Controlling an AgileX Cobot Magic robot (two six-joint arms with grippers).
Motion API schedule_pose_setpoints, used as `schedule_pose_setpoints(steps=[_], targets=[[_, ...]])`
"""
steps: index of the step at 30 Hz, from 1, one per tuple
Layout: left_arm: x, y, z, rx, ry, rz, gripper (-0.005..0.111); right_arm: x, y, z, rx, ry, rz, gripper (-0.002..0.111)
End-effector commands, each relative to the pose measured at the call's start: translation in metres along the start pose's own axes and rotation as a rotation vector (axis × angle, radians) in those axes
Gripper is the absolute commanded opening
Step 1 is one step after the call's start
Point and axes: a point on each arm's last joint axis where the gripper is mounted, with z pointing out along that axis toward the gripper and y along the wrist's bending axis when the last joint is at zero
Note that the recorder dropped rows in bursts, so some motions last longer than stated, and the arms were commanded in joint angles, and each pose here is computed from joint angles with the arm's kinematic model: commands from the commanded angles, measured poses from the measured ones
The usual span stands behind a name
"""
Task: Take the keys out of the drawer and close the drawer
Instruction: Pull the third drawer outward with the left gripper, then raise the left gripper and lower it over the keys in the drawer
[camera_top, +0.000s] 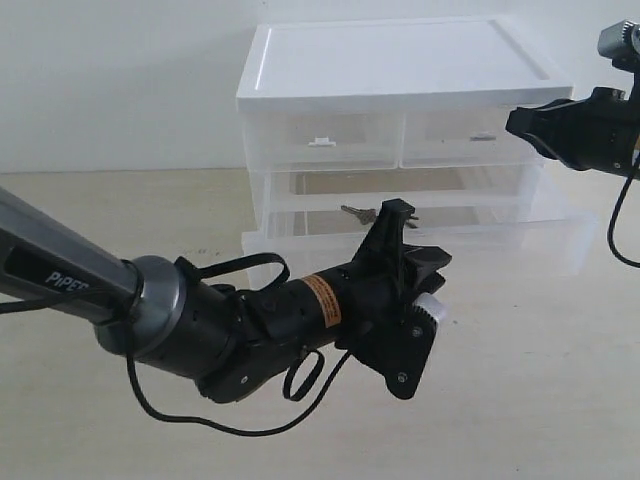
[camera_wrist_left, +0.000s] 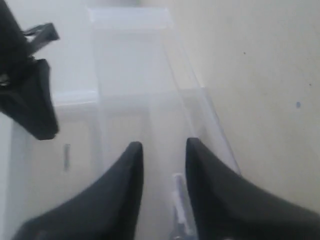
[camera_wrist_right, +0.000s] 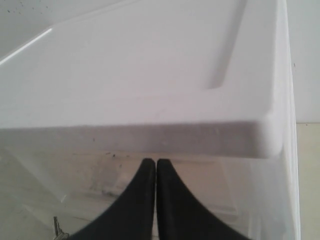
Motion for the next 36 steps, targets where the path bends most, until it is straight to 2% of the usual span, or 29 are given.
schedule_pose_setpoints(steps=[1, 3, 5, 6, 8, 9, 12, 14, 15, 16, 18, 19, 20, 22, 25, 27, 29, 33, 35, 36], targets=[[-0.011, 0.006, -0.019, -0.222, -0.080, -0.020, 0.049, -0.003, 0.000, -0.001, 0.001, -0.007, -0.010, 0.000], [-0.015, 0.006, -0.029, -0.247, -0.089, -0.082, 0.058, -0.003, 0.000, -0.001, 0.001, -0.006, -0.011, 0.000], [-0.018, 0.002, -0.038, -0.228, -0.096, -0.135, 0.064, -0.003, 0.000, -0.001, 0.001, -0.006, -0.011, 0.000], [-0.021, -0.001, -0.044, -0.208, -0.102, -0.182, 0.064, -0.003, 0.000, -0.001, 0.001, -0.006, -0.011, 0.000], [-0.025, 0.007, -0.052, -0.215, -0.116, -0.254, 0.064, -0.003, 0.000, -0.001, 0.000, -0.005, -0.013, 0.000], [-0.028, 0.013, -0.057, -0.227, -0.120, -0.329, 0.063, -0.003, 0.000, -0.001, 0.000, -0.005, -0.013, 0.000], [-0.034, 0.047, -0.068, -0.325, -0.121, -0.590, 0.061, -0.003, 0.000, -0.001, 0.000, -0.005, -0.013, 0.000], [-0.036, 0.082, -0.075, -0.412, -0.130, -0.744, 0.057, -0.003, 0.000, -0.001, 0.000, -0.005, -0.013, 0.000], [-0.035, 0.096, -0.075, -0.390, -0.107, -0.823, 0.053, -0.003, 0.000, -0.001, 0.000, -0.005, -0.013, 0.000], [-0.033, 0.112, -0.074, -0.333, -0.066, -0.953, 0.049, -0.003, 0.000, -0.001, 0.000, -0.005, -0.013, 0.000], [-0.031, 0.140, -0.072, -0.162, 0.023, -1.194, 0.039, -0.003, 0.000, -0.001, -0.001, -0.004, -0.014, 0.000], [-0.028, 0.155, -0.072, -0.058, 0.086, -1.247, 0.035, -0.003, 0.000, -0.001, -0.002, -0.003, -0.016, 0.000], [-0.028, 0.169, -0.072, 0.031, 0.140, -1.257, 0.033, -0.003, 0.000, -0.001, -0.004, 0.001, -0.015, 0.000], [-0.024, 0.191, -0.073, 0.137, 0.215, -1.262, 0.033, -0.002, 0.000, -0.001, -0.005, 0.003, -0.012, 0.000], [-0.014, 0.222, -0.073, 0.235, 0.295, -1.271, 0.033, -0.002, 0.001, -0.001, -0.008, 0.008, -0.016, 0.000], [-0.006, 0.230, -0.070, 0.287, 0.338, -1.319, 0.033, -0.002, 0.001, -0.001, -0.010, 0.010, -0.012, 0.000], [0.001, 0.229, -0.062, 0.355, 0.385, -1.340, 0.033, -0.001, 0.001, -0.001, -0.015, 0.013, -0.006, 0.000], [0.010, 0.208, -0.037, 0.441, 0.454, -1.331, 0.034, -0.002, 0.003, -0.001, -0.034, 0.009, -0.008, 0.000], [0.015, 0.201, -0.024, 0.439, 0.473, -1.286, 0.043, -0.002, 0.003, -0.001, -0.037, 0.009, -0.005, 0.000], [0.018, 0.197, -0.019, 0.433, 0.485, -1.271, 0.052, -0.002, 0.003, -0.001, -0.038, 0.008, -0.005, 0.000]])
